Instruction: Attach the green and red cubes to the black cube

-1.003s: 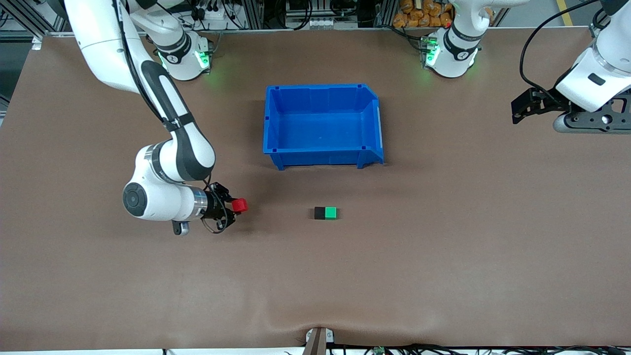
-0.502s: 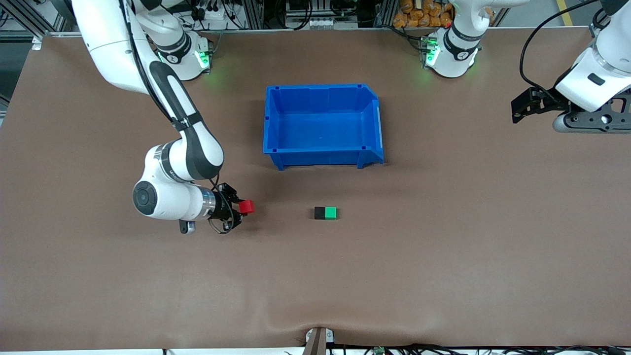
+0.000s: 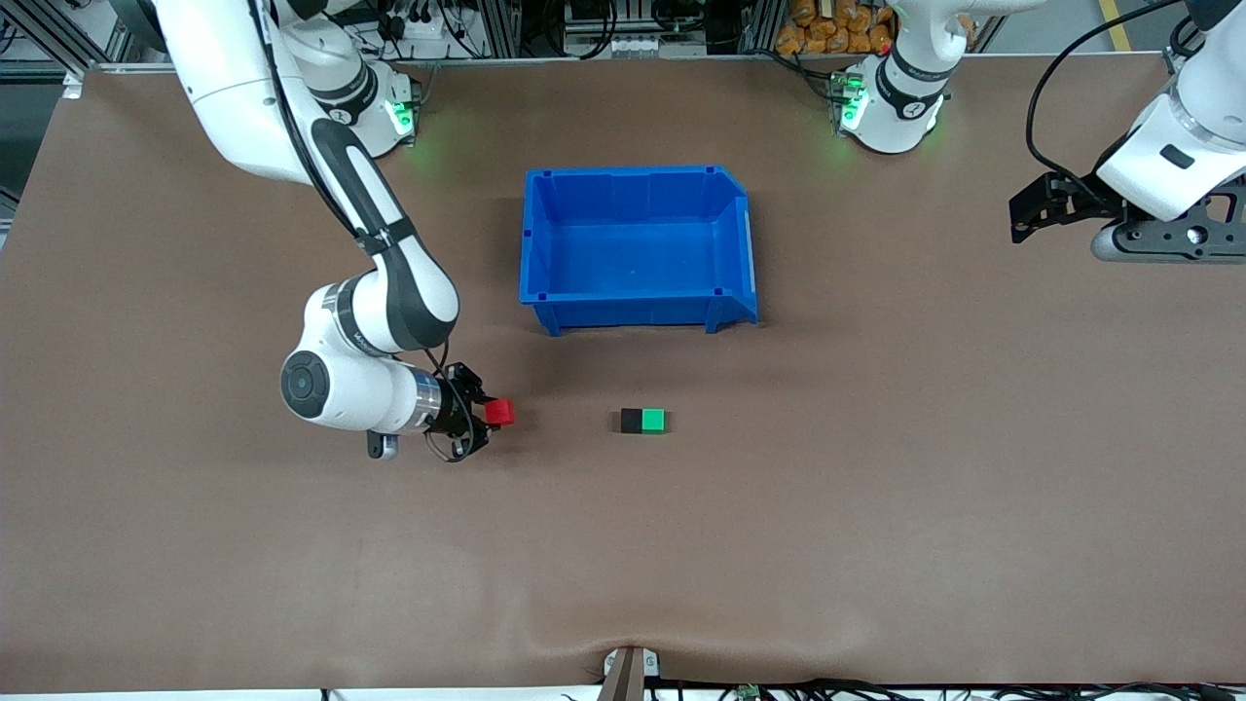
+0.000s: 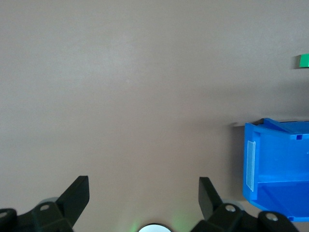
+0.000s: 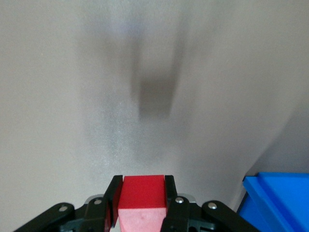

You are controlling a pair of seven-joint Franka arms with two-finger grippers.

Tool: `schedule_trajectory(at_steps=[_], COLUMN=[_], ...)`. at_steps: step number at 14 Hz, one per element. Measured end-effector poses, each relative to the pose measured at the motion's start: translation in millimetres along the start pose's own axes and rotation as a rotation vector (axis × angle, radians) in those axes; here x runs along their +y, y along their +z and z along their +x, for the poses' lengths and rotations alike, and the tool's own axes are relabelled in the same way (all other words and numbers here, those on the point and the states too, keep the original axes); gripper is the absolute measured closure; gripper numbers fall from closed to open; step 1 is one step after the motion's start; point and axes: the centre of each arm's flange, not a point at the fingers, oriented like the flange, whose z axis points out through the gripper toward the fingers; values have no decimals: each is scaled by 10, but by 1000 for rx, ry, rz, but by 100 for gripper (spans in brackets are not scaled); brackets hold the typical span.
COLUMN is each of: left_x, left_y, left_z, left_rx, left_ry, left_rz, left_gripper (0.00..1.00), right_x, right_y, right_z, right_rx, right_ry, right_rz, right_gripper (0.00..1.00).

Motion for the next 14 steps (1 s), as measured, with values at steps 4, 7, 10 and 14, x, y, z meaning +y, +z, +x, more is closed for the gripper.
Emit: schedule_trajectory(at_steps=[4, 7, 10, 14], left_x=[0, 0, 0, 2], left_y=[0, 1, 10, 16], left_z=[-1, -1, -3, -4], left_rx=[-1, -1, -4, -6], left_ry=[0, 0, 0, 0], left_rz=[0, 0, 0, 0], left_gripper=[0, 0, 0, 0], right_x=[-9, -13, -25, -47], right_y=[68, 124, 201, 336], right_z=[-42, -117, -230, -389], right_rx=[4, 7, 8, 8], right_ry=[27, 47, 65, 85], right_rz=[12, 31, 43, 61], right_gripper=[60, 60, 60, 60])
